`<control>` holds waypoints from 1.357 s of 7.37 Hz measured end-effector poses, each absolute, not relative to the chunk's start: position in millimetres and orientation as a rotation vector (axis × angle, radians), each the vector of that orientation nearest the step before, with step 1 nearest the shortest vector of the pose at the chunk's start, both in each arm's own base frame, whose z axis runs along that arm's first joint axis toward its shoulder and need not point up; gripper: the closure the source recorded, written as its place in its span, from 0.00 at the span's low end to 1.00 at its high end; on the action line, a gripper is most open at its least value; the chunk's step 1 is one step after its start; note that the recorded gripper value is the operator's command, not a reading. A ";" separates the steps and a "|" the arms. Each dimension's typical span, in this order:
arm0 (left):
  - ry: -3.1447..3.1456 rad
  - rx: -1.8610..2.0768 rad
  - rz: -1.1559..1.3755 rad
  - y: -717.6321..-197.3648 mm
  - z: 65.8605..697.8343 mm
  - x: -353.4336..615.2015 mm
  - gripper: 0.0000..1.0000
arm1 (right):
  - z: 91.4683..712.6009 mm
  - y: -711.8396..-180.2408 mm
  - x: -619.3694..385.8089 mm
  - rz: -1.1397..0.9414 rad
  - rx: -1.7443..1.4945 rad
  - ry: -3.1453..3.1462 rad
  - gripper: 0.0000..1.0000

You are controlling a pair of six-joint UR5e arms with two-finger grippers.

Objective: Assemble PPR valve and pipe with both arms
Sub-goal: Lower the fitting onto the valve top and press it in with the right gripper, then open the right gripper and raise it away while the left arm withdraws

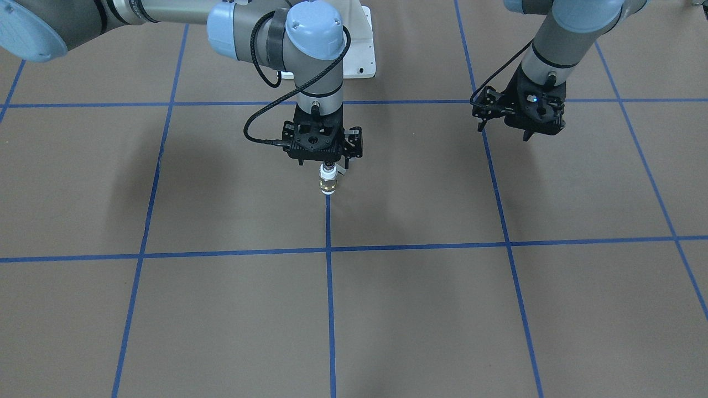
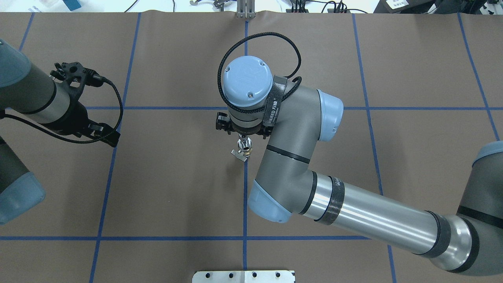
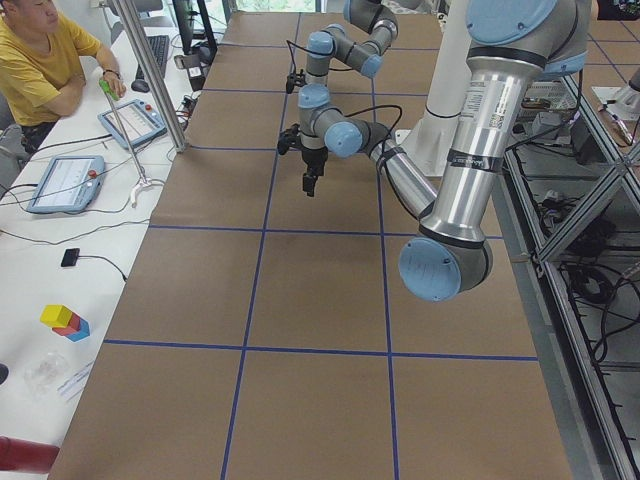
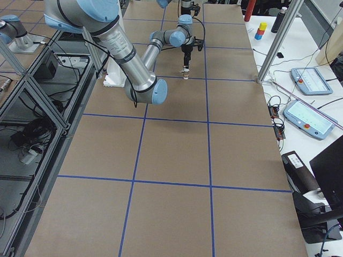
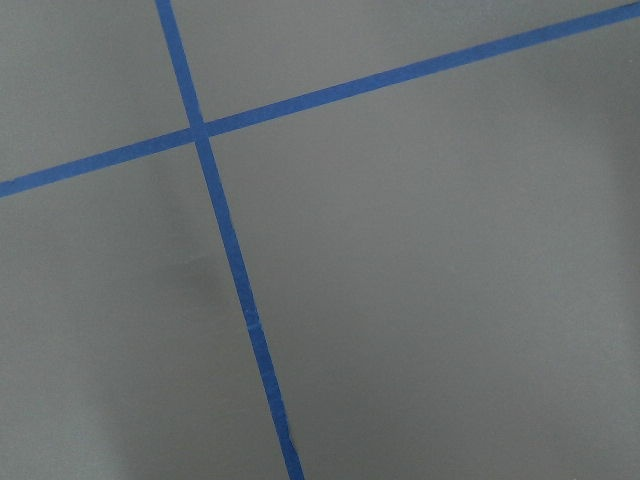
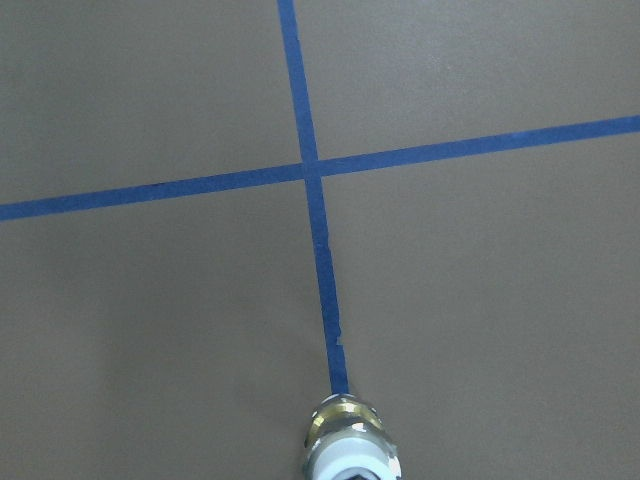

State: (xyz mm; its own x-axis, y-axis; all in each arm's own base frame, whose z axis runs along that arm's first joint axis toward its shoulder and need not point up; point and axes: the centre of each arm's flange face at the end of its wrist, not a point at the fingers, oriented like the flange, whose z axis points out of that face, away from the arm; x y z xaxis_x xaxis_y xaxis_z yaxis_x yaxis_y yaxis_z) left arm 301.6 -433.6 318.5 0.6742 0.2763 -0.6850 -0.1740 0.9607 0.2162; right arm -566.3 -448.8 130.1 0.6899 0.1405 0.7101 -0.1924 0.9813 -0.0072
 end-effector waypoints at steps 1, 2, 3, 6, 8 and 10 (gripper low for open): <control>0.792 0.137 0.254 -433.6 318.4 301.5 0.01 | 126.7 -451.7 -562.0 0.191 0.074 -0.794 0.01; 0.793 0.138 0.255 -433.4 317.9 301.3 0.01 | 120.9 -459.5 -551.0 0.204 0.082 -0.805 0.01; 0.793 0.139 0.254 -433.3 317.7 300.5 0.01 | 116.8 -474.6 -532.3 0.222 0.086 -0.817 0.00; 0.773 0.162 0.280 -444.7 331.1 271.9 0.01 | 160.9 -541.1 -432.0 0.162 0.099 -0.821 0.00; 0.744 0.196 0.334 -464.0 366.1 208.4 0.01 | 246.9 -558.5 -352.6 0.035 0.130 -0.768 0.00; 0.693 0.225 0.388 -475.9 412.7 137.7 0.01 | 327.2 -563.2 -271.2 -0.071 0.141 -0.718 0.00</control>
